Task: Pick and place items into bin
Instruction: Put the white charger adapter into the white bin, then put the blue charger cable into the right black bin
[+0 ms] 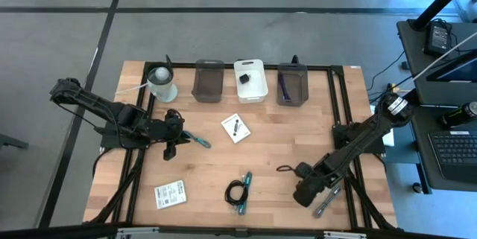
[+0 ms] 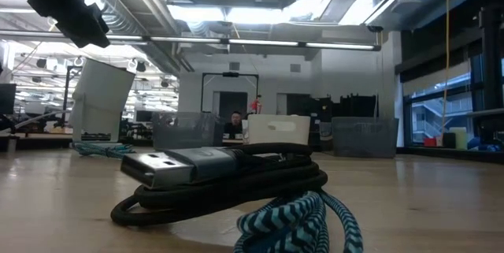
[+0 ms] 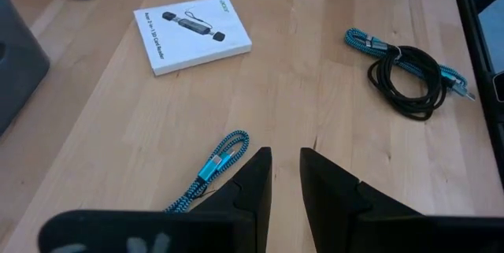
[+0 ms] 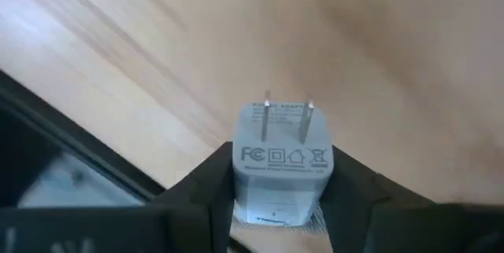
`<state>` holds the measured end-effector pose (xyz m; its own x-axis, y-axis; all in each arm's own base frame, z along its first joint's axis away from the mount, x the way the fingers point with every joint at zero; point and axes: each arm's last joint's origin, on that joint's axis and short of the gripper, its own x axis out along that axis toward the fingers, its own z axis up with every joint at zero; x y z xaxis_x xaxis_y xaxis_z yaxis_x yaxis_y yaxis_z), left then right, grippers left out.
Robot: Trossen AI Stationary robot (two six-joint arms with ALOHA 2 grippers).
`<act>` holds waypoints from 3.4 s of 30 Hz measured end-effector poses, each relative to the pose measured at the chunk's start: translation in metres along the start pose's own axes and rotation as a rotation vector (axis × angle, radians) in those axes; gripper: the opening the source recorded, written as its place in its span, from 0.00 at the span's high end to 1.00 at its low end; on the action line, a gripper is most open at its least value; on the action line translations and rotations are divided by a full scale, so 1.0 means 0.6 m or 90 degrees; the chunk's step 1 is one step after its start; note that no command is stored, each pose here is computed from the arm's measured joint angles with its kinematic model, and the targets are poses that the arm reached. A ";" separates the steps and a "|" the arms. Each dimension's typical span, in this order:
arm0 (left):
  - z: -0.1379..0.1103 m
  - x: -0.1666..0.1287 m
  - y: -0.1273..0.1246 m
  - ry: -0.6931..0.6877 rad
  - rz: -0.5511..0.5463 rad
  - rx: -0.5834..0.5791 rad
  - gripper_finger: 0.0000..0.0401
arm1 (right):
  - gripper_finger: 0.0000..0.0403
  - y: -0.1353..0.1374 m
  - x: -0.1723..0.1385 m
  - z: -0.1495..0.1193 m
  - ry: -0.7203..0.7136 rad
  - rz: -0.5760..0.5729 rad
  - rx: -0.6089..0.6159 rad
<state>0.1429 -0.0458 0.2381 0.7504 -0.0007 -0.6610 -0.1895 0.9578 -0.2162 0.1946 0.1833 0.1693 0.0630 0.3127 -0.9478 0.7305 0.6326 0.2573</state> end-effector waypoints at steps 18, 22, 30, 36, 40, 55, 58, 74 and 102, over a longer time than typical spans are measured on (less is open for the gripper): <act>0.002 0.000 0.004 -0.018 0.040 0.132 0.84 | 0.65 0.071 -0.298 0.154 -0.777 -0.031 -0.021; 0.003 -0.002 0.006 -0.032 0.066 0.153 0.85 | 0.65 0.057 -0.362 0.242 -0.783 0.000 -0.059; 0.012 -0.042 0.020 -0.140 0.104 0.165 0.97 | 0.65 -0.024 -0.431 0.403 -0.745 0.032 -0.075; 0.021 -0.062 0.037 -0.243 0.141 0.124 0.99 | 0.65 -0.057 -0.441 0.513 -0.650 0.043 -0.142; 0.010 -0.021 0.048 -0.325 0.109 0.106 1.00 | 0.65 -0.072 -0.427 0.579 -0.561 -0.004 -0.163; -0.017 0.033 0.109 -0.368 0.026 0.069 1.00 | 0.65 -0.186 -0.299 0.712 -0.239 -0.084 -0.072; -0.015 0.032 0.113 -0.373 0.035 0.064 1.00 | 0.65 -0.187 -0.283 0.721 -0.229 -0.079 -0.077; -0.014 0.031 0.120 -0.383 0.088 0.030 1.00 | 0.51 -0.176 -0.272 0.735 -0.260 -0.078 -0.118; -0.014 0.031 0.120 -0.381 0.100 0.067 0.99 | 0.99 -0.141 -0.410 0.635 -0.373 -0.076 -0.084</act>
<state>0.1377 0.0207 0.2041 0.9489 0.2743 -0.1561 -0.2858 0.9566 -0.0567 0.3764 -0.2174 0.3090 0.3768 -0.1831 -0.9080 0.6679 0.7329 0.1294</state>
